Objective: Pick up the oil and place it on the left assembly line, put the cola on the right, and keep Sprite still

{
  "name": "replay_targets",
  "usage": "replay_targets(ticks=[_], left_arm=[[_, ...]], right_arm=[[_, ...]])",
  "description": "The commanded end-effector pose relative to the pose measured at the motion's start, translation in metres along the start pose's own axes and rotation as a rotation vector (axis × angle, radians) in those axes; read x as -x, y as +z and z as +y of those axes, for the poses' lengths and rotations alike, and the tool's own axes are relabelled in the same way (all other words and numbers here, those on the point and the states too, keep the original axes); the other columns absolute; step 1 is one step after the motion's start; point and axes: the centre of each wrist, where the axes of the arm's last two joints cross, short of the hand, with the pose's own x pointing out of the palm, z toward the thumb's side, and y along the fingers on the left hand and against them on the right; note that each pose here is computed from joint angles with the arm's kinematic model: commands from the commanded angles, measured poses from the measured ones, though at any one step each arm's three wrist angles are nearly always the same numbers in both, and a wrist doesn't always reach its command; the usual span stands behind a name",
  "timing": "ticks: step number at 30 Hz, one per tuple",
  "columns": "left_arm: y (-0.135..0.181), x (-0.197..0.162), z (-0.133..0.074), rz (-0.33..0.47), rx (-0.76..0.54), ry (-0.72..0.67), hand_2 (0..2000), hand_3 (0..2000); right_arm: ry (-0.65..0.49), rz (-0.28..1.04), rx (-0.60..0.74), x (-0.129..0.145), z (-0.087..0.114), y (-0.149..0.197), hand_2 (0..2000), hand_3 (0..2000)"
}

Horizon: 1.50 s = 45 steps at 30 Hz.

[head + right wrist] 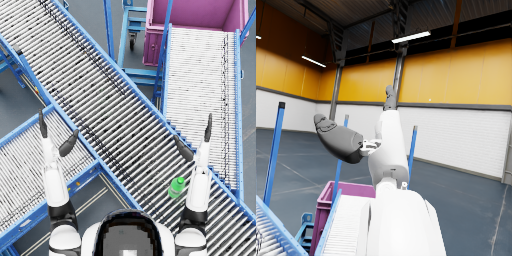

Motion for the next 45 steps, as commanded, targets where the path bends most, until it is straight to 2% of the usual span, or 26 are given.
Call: replay_targets(ticks=[1,2,3,26,37,45], left_arm=[[0.000,0.000,0.000,0.000,0.001,-0.001,0,0],[0.002,0.000,0.005,0.000,-0.012,0.001,0,0],[-0.001,-0.001,0.001,-0.001,0.001,-0.001,0,0],[-0.006,-0.003,-0.007,-0.010,0.030,-0.003,0,0],[0.000,-0.004,0.001,-0.012,-0.002,-0.006,0,0],[-0.004,-0.004,-0.005,-0.015,0.020,-0.003,0,0]], right_arm=[[-0.012,0.004,0.015,0.003,-0.004,0.003,0,0],[-0.003,0.000,0.000,0.001,0.000,0.000,0,0],[-0.013,0.004,0.019,0.003,-0.005,0.004,0,0],[-0.019,-0.004,-0.030,0.003,0.004,-0.007,0,0],[-0.025,-0.003,0.000,0.004,-0.004,-0.001,0,0],[-0.024,-0.007,-0.014,0.003,0.001,-0.003,0,0]])
